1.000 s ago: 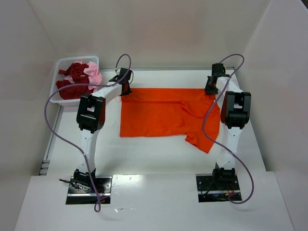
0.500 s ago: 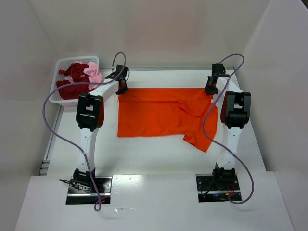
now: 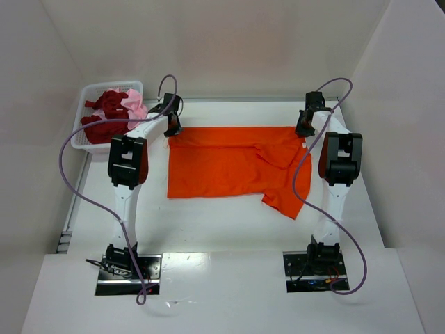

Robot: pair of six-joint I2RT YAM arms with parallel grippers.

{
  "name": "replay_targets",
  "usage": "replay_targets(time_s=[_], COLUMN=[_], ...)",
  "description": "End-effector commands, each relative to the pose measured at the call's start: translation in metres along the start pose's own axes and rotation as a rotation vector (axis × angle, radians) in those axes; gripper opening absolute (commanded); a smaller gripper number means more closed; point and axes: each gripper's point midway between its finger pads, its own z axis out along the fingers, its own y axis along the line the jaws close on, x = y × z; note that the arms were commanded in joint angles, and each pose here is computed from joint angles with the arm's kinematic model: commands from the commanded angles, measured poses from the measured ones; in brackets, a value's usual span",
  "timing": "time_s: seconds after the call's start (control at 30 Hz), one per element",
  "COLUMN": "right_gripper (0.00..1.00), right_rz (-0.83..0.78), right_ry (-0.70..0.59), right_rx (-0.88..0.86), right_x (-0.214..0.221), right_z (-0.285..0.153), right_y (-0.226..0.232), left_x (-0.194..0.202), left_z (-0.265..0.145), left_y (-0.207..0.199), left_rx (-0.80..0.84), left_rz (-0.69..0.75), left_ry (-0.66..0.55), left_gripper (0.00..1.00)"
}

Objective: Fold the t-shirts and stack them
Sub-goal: Grap the side of the flattened tshirt closest away from the robot with both arms

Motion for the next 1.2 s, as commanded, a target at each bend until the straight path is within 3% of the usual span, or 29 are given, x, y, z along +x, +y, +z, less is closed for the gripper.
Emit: replay_targets(time_s=[0.0, 0.13, 0.23, 0.3, 0.37, 0.47, 0.5, 0.53, 0.6, 0.63, 0.7, 0.77, 0.87, 1.03, 1.17], right_gripper=[0.04, 0.04, 0.08, 0.14, 0.2, 0.4, 0.51, 0.73, 0.86, 1.0, 1.0, 1.0, 1.0, 1.0, 1.0], right_rz=[-0.01, -0.017, -0.012, -0.018, -0.014, 0.007, 0.006, 0.016, 0.042, 0.073, 0.095, 0.144, 0.205, 0.233, 0.24], right_ry=[-0.059, -0.101, -0.168, -0.21, -0.272, -0.342, -0.361, -0.372, -0.372, -0.362, -0.353, -0.311, -0.309, -0.26, -0.224], right_rx=[-0.022, -0.032, -0.049, -0.059, -0.075, -0.105, -0.124, -0.129, -0.144, -0.147, -0.159, -0.155, -0.163, -0.169, -0.07], right_x=[-0.019, -0.034, -0.056, -0.068, -0.084, -0.093, -0.095, -0.094, -0.084, -0.079, -0.065, -0.038, -0.009, 0.037, 0.065], right_z=[-0.019, -0.037, -0.065, -0.084, -0.116, -0.156, -0.165, -0.172, -0.182, -0.185, -0.196, -0.197, -0.218, -0.235, -0.246], right_y=[0.009, 0.011, 0.015, 0.017, 0.019, 0.021, 0.023, 0.023, 0.022, 0.022, 0.02, 0.015, 0.007, -0.002, -0.025], left_x=[0.022, 0.006, -0.017, -0.038, -0.051, -0.062, -0.072, -0.076, -0.075, -0.075, -0.075, -0.058, -0.051, 0.01, 0.037], left_z=[0.007, -0.003, -0.03, -0.061, -0.08, -0.112, -0.133, -0.142, -0.167, -0.175, -0.204, -0.207, -0.246, -0.251, -0.264], left_y=[0.011, 0.005, -0.01, -0.02, -0.024, -0.022, -0.023, -0.022, -0.019, -0.017, -0.015, -0.006, 0.0, 0.007, 0.021], left_rx=[-0.014, 0.016, 0.089, 0.129, 0.141, 0.166, 0.193, 0.202, 0.232, 0.237, 0.279, 0.272, 0.337, 0.422, 0.423], left_rz=[0.047, 0.058, 0.11, 0.13, 0.15, 0.156, 0.147, 0.142, 0.139, 0.121, 0.106, 0.086, 0.033, 0.026, 0.034], left_ry=[0.092, 0.053, -0.021, -0.094, -0.142, -0.184, -0.221, -0.242, -0.26, -0.265, -0.29, -0.263, -0.295, -0.205, -0.159], left_gripper=[0.0, 0.03, 0.25, 0.5, 0.61, 0.76, 0.8, 0.85, 0.93, 0.94, 1.0, 1.0, 1.0, 1.0, 1.0])
